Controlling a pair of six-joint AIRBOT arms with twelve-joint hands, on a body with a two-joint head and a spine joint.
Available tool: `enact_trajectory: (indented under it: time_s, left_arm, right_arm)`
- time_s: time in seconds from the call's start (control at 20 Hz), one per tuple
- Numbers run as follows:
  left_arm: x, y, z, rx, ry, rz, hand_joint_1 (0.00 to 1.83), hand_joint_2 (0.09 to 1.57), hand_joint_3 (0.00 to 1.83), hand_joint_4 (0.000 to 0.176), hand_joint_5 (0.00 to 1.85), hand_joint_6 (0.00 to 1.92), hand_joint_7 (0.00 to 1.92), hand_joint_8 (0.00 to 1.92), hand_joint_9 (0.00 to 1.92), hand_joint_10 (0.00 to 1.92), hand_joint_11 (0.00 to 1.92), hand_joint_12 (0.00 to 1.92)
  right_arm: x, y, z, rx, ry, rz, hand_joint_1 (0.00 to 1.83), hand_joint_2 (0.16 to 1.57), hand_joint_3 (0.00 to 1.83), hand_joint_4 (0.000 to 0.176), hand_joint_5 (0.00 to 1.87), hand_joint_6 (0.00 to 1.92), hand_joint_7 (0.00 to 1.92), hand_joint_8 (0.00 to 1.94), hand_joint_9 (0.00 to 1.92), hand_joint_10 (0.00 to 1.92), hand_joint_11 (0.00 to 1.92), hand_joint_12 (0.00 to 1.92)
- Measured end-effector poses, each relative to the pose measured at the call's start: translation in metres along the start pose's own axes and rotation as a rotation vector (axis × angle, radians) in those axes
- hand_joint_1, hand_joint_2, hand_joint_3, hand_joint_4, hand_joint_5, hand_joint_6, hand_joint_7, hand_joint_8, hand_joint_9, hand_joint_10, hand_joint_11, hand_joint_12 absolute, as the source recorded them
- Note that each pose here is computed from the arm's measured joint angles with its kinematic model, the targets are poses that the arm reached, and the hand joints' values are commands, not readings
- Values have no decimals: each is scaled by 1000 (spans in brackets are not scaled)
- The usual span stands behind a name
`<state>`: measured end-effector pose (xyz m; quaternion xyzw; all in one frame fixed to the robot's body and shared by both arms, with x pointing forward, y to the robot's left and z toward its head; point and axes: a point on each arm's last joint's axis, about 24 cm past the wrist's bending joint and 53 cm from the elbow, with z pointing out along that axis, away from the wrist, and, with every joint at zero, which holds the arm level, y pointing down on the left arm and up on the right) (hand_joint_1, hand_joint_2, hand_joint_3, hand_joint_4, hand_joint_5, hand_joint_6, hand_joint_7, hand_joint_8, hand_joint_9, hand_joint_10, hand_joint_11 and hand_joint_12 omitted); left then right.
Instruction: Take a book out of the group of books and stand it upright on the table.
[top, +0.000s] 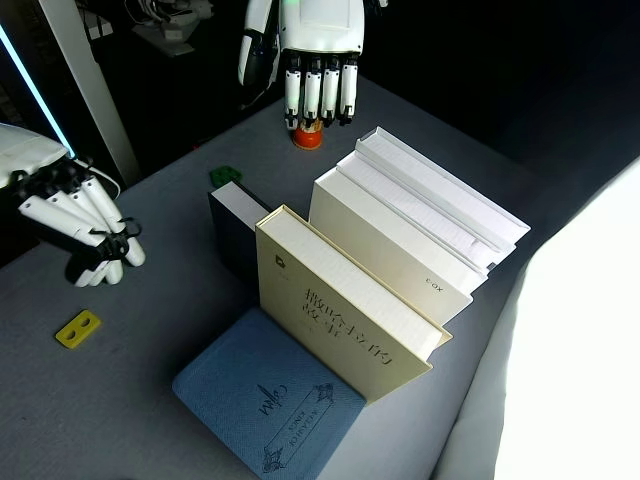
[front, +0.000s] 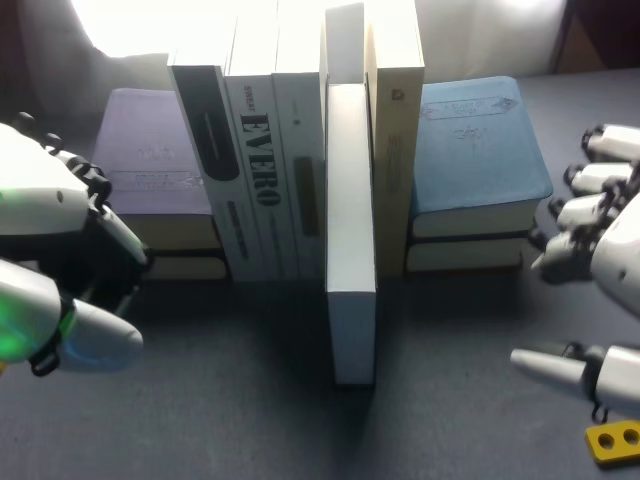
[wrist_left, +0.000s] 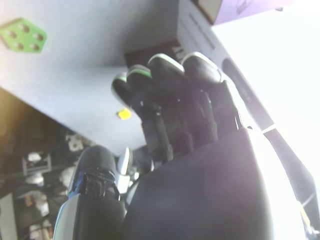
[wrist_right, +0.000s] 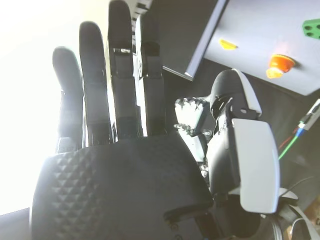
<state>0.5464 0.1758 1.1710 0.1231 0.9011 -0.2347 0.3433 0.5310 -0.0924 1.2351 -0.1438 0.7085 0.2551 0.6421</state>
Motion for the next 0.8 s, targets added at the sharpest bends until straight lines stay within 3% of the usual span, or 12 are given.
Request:
enact_trajectory:
  time_s: [0.15,0.25,0.3,0.45,0.6,0.8]
  left_arm:
    - [1,1,0,-3,3,-2,60,1426,17,0,892,1767,1030,1844,926,1921,693,1921]
    - [0,3,0,-5,2,-4,175,1468,13,0,965,1914,1133,1920,1083,1921,976,1921]
    - [0,3,0,-6,3,-4,175,1468,13,0,965,1914,1133,1920,1083,1921,976,1921]
    - [0,5,0,-8,2,-7,190,1484,10,0,997,1919,1150,1921,1138,1921,1024,1921]
    - [0,4,0,-7,1,-7,187,1492,9,0,995,1921,1146,1921,1143,1921,1041,1921]
    - [-1,6,0,-10,1,-10,220,1488,1,0,972,1890,1139,1921,1146,1921,1072,1921]
  right_arm:
    - [-17,-5,-3,-1,-16,27,28,1219,2,0,842,1278,1013,1158,795,1543,306,1841]
    - [-34,-7,-3,-14,-42,66,55,1225,0,0,976,1682,1172,1520,989,1799,465,1869]
    - [-38,-8,-1,-17,-48,77,55,1225,0,0,976,1682,1172,1520,989,1799,465,1869]
    - [-44,-14,4,-39,-49,106,3,1236,1,0,1022,1850,1198,1822,1110,1921,752,1921]
    - [-44,-12,6,-63,-47,110,5,1236,1,0,1037,1876,1217,1804,1142,1921,817,1921]
    - [-49,-24,14,-54,-59,124,0,1235,0,0,1035,1845,1178,1831,1076,1921,794,1921]
